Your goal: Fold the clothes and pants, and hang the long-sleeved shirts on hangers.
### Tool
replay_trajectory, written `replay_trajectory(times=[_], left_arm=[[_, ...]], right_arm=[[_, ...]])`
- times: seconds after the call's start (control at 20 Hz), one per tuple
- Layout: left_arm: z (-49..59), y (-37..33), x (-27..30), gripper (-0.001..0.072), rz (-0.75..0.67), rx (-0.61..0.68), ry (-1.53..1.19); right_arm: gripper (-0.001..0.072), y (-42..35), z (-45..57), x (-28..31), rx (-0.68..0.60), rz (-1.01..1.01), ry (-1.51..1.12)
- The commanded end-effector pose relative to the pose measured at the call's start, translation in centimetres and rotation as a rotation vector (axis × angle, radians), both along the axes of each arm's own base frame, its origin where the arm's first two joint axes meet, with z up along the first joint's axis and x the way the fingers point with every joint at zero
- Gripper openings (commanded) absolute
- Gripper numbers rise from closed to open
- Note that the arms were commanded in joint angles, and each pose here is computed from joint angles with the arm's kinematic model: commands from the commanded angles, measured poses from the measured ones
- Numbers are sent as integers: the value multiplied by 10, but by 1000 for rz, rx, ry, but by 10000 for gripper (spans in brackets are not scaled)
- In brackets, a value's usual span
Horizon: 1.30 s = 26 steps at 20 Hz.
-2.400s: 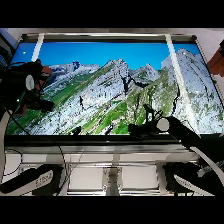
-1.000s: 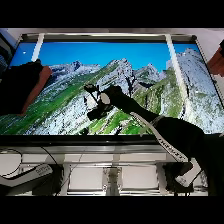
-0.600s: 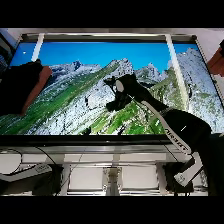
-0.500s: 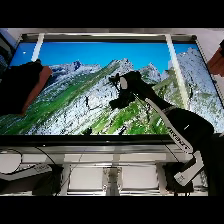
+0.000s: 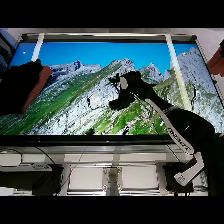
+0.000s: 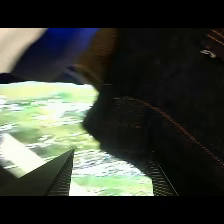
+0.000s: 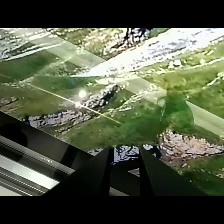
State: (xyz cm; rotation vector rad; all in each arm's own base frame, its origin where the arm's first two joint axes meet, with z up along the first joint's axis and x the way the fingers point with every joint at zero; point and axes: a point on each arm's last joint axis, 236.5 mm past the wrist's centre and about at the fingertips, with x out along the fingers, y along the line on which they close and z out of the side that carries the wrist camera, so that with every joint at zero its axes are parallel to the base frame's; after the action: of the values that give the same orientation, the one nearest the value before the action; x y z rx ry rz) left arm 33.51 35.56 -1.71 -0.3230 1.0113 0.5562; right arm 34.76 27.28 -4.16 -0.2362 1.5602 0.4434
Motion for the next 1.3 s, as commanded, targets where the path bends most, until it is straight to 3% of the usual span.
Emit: replay_trajectory(times=[0.0, 0.1, 0.3, 0.5, 0.55, 0.6, 0.65, 0.85, 1.05, 1.25], left_arm=[[-20, -9, 12, 521, -24, -69, -21], [-24, -6, 14, 507, -19, -65, -24], [-21, 0, 20, 341, -12, -33, -50], [-19, 0, 26, 338, -18, -19, -60], [-19, 0, 26, 275, -18, -20, -60], [-20, -1, 25, 116, -19, -24, -57], [-20, -4, 24, 42, -22, -34, -51], [29, -28, 40, 39, -63, -59, -138], [159, -126, 81, 38, -365, -106, -277], [253, -261, 81, 38, -746, -107, -250]], right_arm=[[200, 3, 1, -2, 9, -21, 10], [200, 5, 1, -3, 18, -22, 15], [200, 6, 1, -4, 19, -29, 17], [200, 5, 1, -4, 18, -37, 18], [200, 5, 1, -4, 18, -38, 18], [200, 5, 1, -4, 18, -37, 18], [200, 5, 1, -3, 18, -37, 17], [200, 3, 17, 12, 16, -12, -57], [200, 0, 86, 37, 84, 74, -223], [200, -34, 167, 42, 125, 167, -386]])
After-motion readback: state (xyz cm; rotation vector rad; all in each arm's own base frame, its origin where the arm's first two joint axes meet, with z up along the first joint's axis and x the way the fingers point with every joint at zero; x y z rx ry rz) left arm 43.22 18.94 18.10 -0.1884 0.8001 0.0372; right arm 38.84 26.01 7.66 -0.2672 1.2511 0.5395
